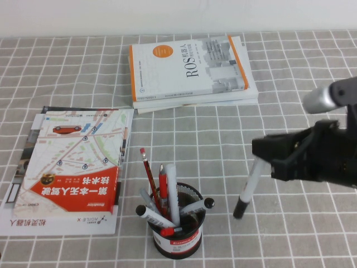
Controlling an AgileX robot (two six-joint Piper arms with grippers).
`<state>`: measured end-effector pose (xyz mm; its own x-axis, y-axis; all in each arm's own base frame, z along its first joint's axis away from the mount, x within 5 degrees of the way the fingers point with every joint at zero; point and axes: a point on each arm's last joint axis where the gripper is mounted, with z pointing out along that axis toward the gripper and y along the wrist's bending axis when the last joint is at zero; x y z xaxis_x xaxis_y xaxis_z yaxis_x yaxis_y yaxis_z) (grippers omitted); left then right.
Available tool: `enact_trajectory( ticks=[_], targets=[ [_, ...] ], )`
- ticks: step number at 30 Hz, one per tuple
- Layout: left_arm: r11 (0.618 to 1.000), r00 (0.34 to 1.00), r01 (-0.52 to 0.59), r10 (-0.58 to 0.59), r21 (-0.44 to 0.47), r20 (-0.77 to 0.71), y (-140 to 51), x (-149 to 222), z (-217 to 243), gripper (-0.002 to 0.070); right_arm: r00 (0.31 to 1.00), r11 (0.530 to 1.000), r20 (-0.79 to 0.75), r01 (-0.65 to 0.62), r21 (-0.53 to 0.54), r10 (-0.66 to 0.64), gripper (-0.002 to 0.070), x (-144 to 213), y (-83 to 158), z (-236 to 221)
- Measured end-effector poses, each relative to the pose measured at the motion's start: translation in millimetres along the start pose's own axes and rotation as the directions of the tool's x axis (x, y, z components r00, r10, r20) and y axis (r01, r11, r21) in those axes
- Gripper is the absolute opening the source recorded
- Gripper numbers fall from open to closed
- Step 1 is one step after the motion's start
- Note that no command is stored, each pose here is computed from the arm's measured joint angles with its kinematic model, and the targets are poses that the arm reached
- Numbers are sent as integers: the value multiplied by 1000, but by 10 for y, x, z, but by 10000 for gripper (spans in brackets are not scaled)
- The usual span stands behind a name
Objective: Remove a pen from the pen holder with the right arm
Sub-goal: 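Take a marker out of the pen holder and lay it on the table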
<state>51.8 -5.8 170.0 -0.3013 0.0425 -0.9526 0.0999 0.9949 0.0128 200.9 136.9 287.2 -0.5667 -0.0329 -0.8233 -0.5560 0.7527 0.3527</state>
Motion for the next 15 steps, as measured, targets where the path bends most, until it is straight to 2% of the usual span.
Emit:
enact_trajectory(
  ticks=[4, 9, 15],
  targets=[
    [1000, 1000, 0, 0, 0, 0, 0, 0, 0, -3, 993, 999, -105, -45, 12, 46, 119, 76, -110, 163],
    [1000, 1000, 0, 0, 0, 0, 0, 0, 0, -3, 967, 999, -250, -34, 34, 42, 119, -54, -131, 310],
    [1000, 1000, 0, 0, 0, 0, 0, 0, 0, -3, 909, 988, -411, 1, 155, 63, 119, -360, -215, 491]
  ],
)
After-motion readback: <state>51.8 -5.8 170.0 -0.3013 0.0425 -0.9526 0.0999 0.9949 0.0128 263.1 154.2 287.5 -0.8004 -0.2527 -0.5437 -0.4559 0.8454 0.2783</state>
